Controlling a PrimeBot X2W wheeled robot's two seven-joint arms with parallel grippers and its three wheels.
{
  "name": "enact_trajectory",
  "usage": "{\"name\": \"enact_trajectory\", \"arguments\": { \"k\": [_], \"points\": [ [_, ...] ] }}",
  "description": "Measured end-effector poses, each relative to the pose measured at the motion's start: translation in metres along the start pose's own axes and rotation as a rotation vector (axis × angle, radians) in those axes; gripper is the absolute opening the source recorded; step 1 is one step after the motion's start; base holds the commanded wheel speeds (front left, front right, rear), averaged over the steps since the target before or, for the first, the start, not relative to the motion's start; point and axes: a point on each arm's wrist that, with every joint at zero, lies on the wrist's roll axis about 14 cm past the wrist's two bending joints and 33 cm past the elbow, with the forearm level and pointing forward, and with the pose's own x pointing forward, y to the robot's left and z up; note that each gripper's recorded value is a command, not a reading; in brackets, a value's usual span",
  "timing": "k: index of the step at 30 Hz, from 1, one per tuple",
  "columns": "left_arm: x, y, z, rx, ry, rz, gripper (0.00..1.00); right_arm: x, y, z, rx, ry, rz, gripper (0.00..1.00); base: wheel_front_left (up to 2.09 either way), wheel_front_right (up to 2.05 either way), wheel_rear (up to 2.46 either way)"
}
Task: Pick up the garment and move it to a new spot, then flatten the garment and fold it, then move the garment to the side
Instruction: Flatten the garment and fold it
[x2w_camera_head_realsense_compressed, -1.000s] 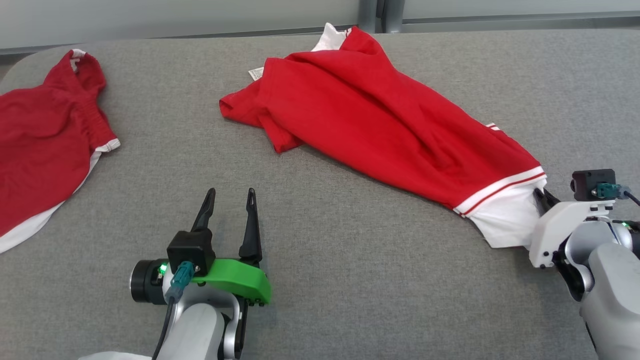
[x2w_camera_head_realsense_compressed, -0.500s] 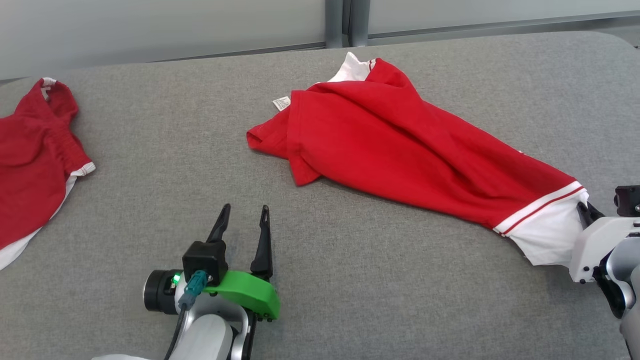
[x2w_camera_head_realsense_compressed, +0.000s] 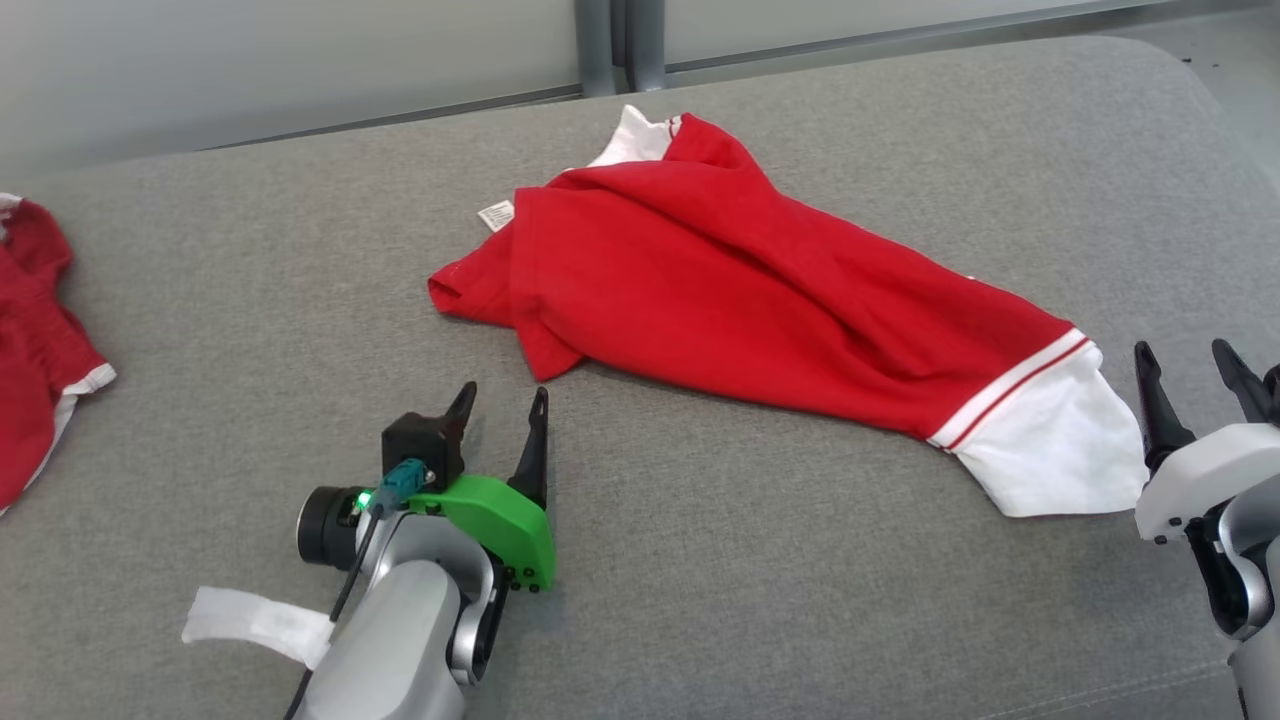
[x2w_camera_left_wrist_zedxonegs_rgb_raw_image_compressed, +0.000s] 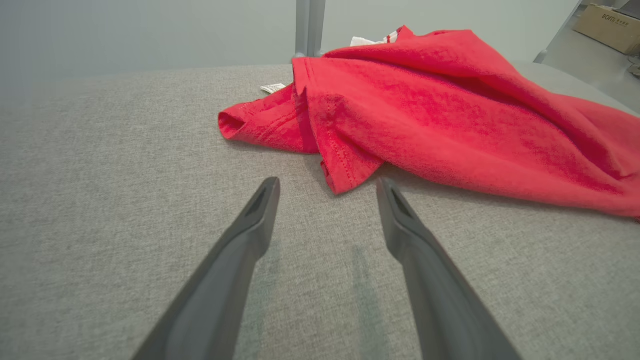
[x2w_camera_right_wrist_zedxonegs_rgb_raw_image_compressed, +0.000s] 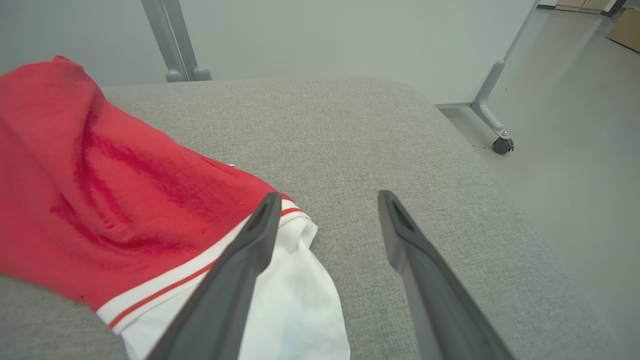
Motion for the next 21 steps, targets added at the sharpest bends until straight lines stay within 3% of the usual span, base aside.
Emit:
{"name": "enact_trajectory", "arguments": {
  "k": [9,19,20,21],
  "points": [
    [0.044,0.001,-0.008,-0.038,0.068,-0.025,1.0,-0.017,0.003,0.029,0.002,-0.109,-0.018,1.0,0.0,0.0,0.0],
    [0.079,0.006,-0.027,-0.057,0.117,-0.047,1.0,-0.025,-0.012,0.017,-0.014,-0.076,-0.081,1.0,0.0,0.0,0.0],
    [0.081,0.003,-0.029,-0.061,0.122,-0.059,0.78,-0.026,-0.014,0.016,-0.015,-0.072,-0.087,1.0,0.0,0.0,0.0],
    [0.082,0.0,-0.03,-0.063,0.124,-0.073,0.47,-0.026,-0.016,0.014,-0.016,-0.068,-0.093,1.0,0.0,0.0,0.0]
  ]
}}
